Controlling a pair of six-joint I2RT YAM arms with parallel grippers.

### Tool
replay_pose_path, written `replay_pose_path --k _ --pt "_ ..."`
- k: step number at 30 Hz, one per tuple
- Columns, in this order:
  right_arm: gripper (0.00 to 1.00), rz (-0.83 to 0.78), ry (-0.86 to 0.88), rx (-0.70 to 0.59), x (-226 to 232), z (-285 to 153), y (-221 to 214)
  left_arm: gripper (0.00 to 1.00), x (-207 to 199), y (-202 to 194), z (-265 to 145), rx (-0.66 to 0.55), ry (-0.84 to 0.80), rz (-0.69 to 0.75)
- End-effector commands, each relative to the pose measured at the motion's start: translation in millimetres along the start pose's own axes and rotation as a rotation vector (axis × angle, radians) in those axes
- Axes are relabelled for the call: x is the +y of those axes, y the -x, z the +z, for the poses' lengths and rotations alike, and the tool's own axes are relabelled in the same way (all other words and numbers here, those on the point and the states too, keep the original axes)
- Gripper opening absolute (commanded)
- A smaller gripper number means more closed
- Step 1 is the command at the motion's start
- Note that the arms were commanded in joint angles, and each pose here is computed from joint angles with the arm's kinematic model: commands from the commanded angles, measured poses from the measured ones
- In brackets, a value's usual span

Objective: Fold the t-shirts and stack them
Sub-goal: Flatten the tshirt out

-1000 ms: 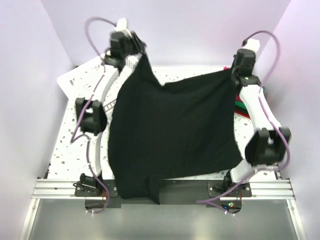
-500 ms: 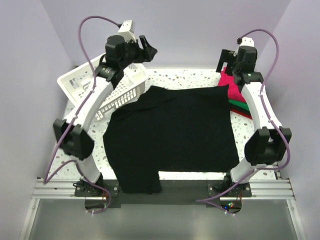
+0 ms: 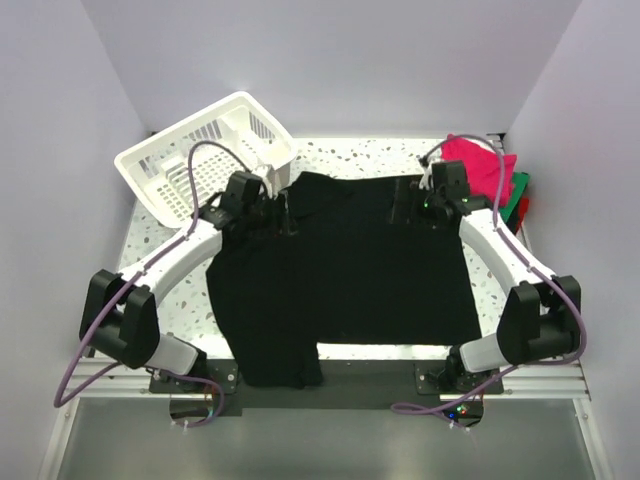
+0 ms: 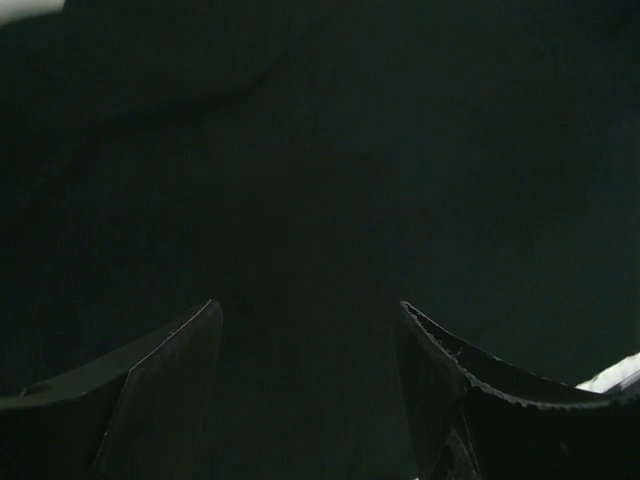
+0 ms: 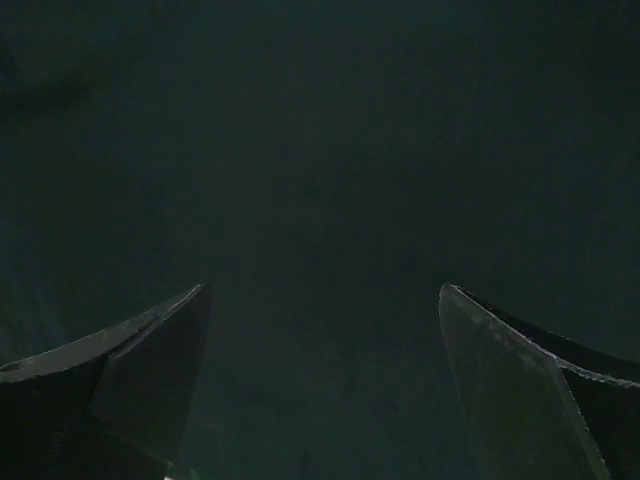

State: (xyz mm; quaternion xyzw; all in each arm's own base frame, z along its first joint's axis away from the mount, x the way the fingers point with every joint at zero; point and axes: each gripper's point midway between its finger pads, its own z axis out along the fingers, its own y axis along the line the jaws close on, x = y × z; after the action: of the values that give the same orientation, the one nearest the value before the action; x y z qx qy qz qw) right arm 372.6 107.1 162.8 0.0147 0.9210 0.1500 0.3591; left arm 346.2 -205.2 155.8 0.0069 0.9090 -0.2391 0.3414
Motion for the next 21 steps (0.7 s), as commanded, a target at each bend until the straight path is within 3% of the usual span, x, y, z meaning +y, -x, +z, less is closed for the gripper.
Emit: replay_pose_path --k 1,10,21 --pt "0.99 0.096 0.041 0.086 3.3 -3.0 -38.5 0.74 13.0 -28.6 -20.8 0.033 0.045 -0.07" --pt "0.99 0.158 -0.01 0.318 -15.4 27.4 -110.0 0.81 60.5 -99.9 -0.5 0.245 0.202 -0.111" --pt "0.99 0.212 -0.127 0.415 -40.8 58.6 -125.8 0.81 105.1 -124.8 35.2 0.359 0.355 -0.049"
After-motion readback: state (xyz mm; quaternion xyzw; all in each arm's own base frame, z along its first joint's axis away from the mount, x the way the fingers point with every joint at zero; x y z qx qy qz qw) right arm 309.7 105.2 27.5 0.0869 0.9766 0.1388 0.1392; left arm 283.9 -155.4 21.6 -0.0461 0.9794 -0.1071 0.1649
